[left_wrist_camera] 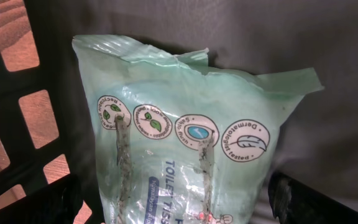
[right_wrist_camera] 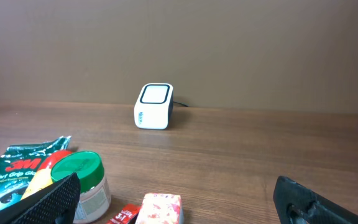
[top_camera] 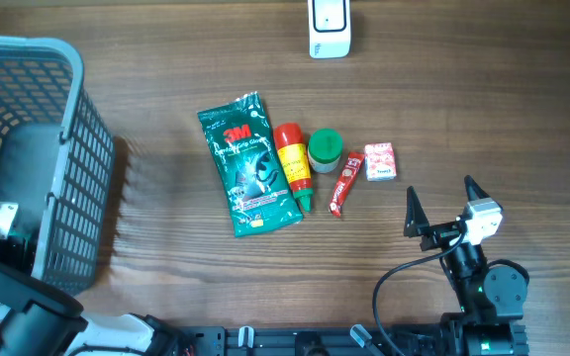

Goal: Scan the item barcode
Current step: 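Reach left gripper into basket and grasp mint-green toilet wipes pack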

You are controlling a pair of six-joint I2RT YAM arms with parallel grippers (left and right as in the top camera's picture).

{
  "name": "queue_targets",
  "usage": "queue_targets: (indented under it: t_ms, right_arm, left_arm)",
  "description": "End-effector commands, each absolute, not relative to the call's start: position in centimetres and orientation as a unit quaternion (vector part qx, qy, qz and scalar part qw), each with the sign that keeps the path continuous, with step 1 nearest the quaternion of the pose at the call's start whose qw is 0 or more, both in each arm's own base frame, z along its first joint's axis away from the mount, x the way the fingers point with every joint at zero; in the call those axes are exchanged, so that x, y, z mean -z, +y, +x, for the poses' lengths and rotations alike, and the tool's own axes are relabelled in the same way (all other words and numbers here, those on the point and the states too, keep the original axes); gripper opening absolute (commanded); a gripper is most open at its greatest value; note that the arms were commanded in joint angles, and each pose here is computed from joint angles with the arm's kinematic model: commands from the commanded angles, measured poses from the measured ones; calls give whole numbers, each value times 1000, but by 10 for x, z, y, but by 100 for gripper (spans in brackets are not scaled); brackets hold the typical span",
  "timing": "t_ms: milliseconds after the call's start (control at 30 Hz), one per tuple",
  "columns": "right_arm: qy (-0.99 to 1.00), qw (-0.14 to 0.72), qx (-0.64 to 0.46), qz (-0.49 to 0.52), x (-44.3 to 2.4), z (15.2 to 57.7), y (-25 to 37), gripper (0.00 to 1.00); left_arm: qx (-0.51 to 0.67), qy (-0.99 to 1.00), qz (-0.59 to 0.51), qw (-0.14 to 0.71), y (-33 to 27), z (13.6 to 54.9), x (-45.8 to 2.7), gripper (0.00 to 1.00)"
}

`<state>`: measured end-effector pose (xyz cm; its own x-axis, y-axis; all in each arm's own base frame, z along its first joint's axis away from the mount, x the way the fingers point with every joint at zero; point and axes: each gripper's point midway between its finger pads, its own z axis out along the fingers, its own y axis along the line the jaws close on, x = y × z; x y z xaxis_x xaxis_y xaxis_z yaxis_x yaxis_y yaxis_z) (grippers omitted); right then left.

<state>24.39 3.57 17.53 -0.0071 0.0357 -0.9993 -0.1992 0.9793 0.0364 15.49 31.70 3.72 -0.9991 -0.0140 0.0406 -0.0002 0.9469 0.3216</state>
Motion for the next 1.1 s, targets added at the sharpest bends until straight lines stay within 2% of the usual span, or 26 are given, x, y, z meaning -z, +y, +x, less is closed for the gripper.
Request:
queue_targets:
  t_ms: [0, 67, 167, 267, 400, 567, 633, 700, 900, 1067]
  right_arm:
    - [700, 707, -78, -60, -178, 244, 35, 100]
    - [700, 707, -79, -59, -178, 244, 35, 100]
    - [700, 707, -78, -60, -178, 244, 35, 100]
    - [700, 707, -78, -60, -178, 244, 35, 100]
    - [700, 707, -79, -59, -178, 244, 35, 100]
    - [700, 707, -79, -59, -178, 244, 35, 100]
    - [700, 707, -79, -59, -178, 244, 35, 100]
    - [700, 707, -79, -59, -178, 244, 35, 100]
    - [700, 707, -79, -59, -178, 244, 35, 100]
    - [700, 707, -79, -59, -178, 244, 35, 100]
  left_arm:
    - [125, -991, -19, 37, 302, 156, -9, 100]
    - [126, -991, -30, 36, 298, 163, -9, 100]
    - [124, -991, -46, 30, 292, 173, -9, 89]
    - [118, -991, -54, 20, 287, 180, -8, 65]
    - [116, -991, -55, 21, 286, 180, -8, 46]
    - [129, -989, -69, 12, 286, 194, -11, 41]
    - [144, -986, -85, -2, 285, 209, -17, 47]
    - [160, -981, -103, -18, 281, 228, -28, 47]
    - [249, -961, -104, -63, 278, 272, -86, 33]
    - [307, -941, -30, -139, 285, 274, -147, 36]
